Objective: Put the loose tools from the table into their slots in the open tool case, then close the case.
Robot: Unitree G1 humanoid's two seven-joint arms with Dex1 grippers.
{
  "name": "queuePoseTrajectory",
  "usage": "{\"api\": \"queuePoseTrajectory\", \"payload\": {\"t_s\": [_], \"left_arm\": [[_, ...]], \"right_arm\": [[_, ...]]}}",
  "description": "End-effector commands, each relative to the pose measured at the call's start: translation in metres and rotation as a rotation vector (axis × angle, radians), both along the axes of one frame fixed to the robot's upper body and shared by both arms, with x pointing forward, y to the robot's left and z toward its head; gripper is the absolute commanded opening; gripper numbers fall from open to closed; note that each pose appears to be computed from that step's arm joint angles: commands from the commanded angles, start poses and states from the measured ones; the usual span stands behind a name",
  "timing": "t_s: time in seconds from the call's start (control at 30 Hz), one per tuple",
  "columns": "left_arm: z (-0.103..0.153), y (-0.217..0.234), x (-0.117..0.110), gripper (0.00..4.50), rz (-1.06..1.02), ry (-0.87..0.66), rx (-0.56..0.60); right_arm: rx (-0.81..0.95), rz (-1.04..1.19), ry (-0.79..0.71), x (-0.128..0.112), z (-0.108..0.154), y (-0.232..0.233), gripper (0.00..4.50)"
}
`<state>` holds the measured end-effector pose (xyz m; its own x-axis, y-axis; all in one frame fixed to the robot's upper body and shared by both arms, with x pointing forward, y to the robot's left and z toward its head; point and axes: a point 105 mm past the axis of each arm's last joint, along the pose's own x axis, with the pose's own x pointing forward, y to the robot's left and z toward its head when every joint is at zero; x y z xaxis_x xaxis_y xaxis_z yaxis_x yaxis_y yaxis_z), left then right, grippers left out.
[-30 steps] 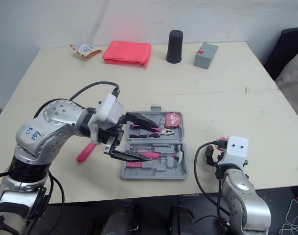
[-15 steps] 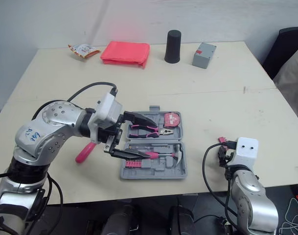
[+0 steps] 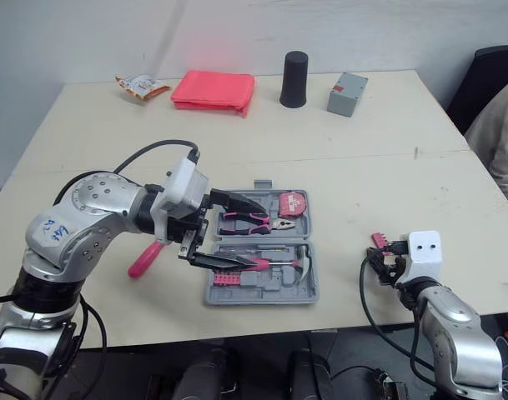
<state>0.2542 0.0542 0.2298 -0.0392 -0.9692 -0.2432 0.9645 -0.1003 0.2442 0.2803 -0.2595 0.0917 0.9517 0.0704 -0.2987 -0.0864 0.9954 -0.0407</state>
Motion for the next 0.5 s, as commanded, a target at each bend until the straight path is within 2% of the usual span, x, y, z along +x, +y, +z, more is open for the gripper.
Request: {"api": "queuePoseTrajectory", "payload": {"t_s": [0.03, 0.13, 0.17, 0.3, 0.4, 0.5], "left_arm": [[0.011, 0.0, -0.003, 4.5, 0.002, -0.055, -0.011], [0.012, 0.0, -0.005, 4.5, 0.0, -0.053, -0.013], [0.011, 0.0, -0.005, 4.5, 0.0, -0.051, -0.012], [0.012, 0.003, -0.012, 4.5, -0.026, -0.023, -0.014], [0.011, 0.005, -0.012, 4.5, -0.01, 0.002, -0.022], [-0.003, 0.018, -0.006, 4.5, 0.046, 0.037, 0.017]], "right_arm": [[-0.017, 0.009, 0.007, -0.001, -0.003, -0.001, 2.33], [-0.023, -0.041, -0.001, 0.0, -0.004, -0.007, 0.92], [-0.056, -0.007, -0.037, 0.001, 0.008, -0.003, 0.72], [-0.098, 0.213, -0.172, -0.001, 0.062, 0.035, 0.73], [-0.101, 0.503, -0.174, -0.017, 0.08, 0.075, 0.73], [-0.142, 0.858, -0.096, -0.042, 0.085, 0.108, 0.73]]}}
